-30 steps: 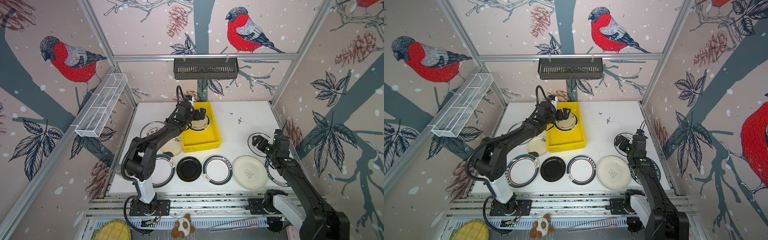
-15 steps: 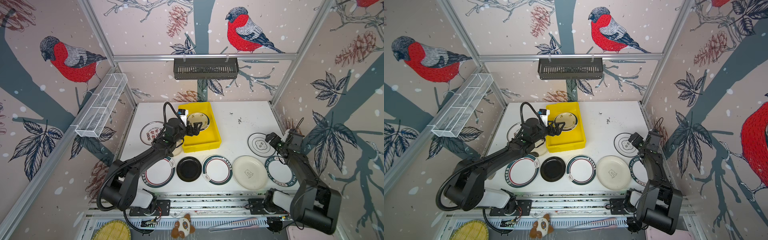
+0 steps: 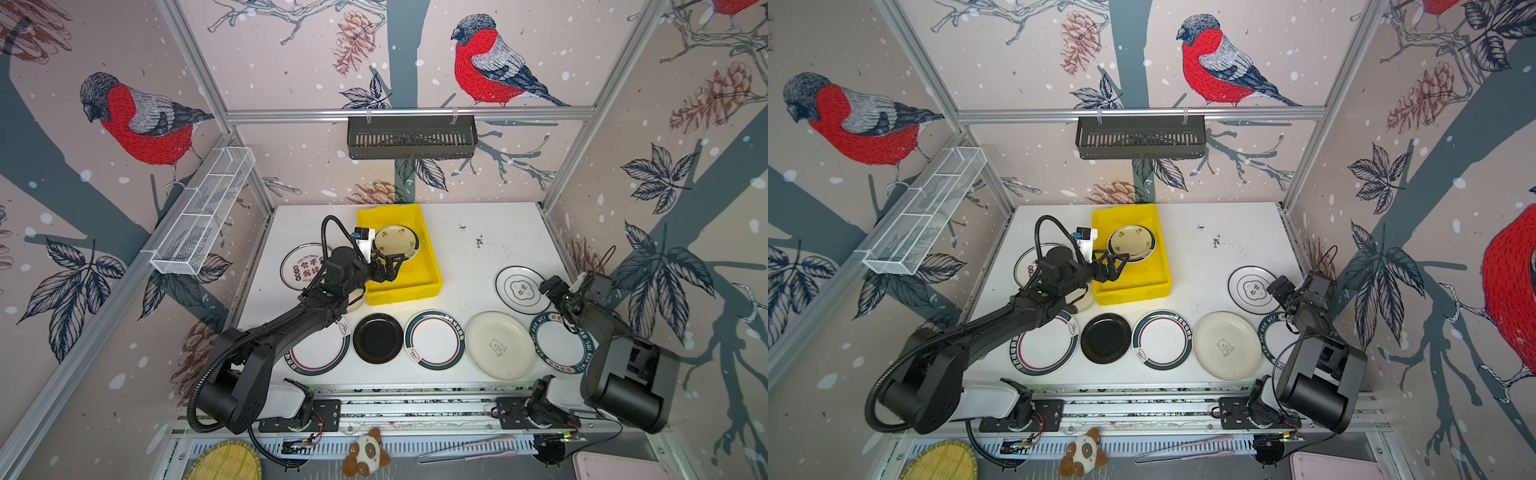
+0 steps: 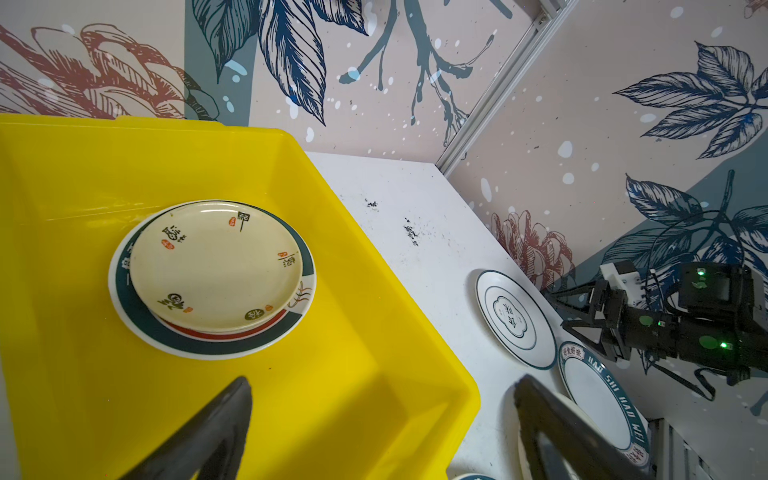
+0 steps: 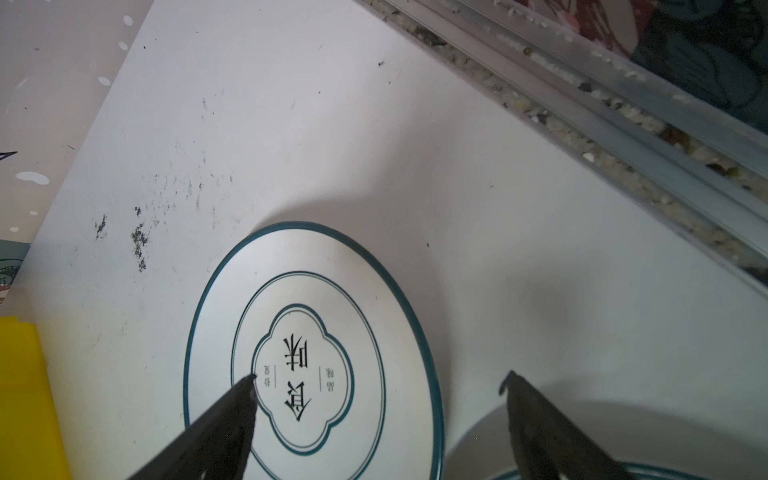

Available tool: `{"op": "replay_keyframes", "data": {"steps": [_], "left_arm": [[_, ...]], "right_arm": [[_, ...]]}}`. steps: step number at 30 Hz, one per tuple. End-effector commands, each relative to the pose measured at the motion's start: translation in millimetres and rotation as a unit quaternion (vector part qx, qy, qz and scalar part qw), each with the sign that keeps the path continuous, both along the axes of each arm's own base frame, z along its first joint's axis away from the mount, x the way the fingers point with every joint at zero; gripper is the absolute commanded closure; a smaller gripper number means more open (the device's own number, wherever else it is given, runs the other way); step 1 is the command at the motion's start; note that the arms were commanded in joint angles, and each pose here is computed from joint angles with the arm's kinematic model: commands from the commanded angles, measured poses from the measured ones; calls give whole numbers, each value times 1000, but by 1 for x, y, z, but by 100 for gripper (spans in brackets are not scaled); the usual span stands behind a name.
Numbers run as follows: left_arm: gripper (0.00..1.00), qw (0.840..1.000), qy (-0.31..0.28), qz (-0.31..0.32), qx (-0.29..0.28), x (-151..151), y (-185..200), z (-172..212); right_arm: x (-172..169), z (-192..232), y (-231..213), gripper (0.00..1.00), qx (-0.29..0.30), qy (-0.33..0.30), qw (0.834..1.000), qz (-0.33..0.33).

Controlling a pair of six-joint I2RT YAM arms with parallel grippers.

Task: Place the plates into the plastic bin on the countertop
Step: 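Move the right gripper to the white teal-rimmed plate and grasp its edge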

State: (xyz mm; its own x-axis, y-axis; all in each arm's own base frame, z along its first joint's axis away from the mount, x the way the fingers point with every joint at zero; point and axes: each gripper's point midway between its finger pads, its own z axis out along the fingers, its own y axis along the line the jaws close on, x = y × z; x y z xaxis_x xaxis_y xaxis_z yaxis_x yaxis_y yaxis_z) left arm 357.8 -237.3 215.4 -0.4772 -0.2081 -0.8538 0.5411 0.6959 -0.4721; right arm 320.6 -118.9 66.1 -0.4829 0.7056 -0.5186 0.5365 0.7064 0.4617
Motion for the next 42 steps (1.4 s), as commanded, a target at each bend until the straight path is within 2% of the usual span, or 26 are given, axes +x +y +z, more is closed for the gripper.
{"op": "replay_keyframes", "data": {"steps": [1,8,13,33,42], "left_arm": [[2,999,-24,0,-26,-1,-1,17],[2,999,-19,-8,-32,-8,-1,16],[2,999,-19,-4,-33,-10,2,14],[2,999,-5,-15,-38,-7,-5,7],[2,999,-3,-17,-43,-8,-6,9]], "right_arm": [[8,6,-2,8,0,-23,1000,5],[13,-3,-5,15,16,-17,1000,2],[19,-11,-2,31,31,-9,999,17],[33,-34,26,49,57,11,996,65],[32,-48,43,61,73,18,994,83]]}}
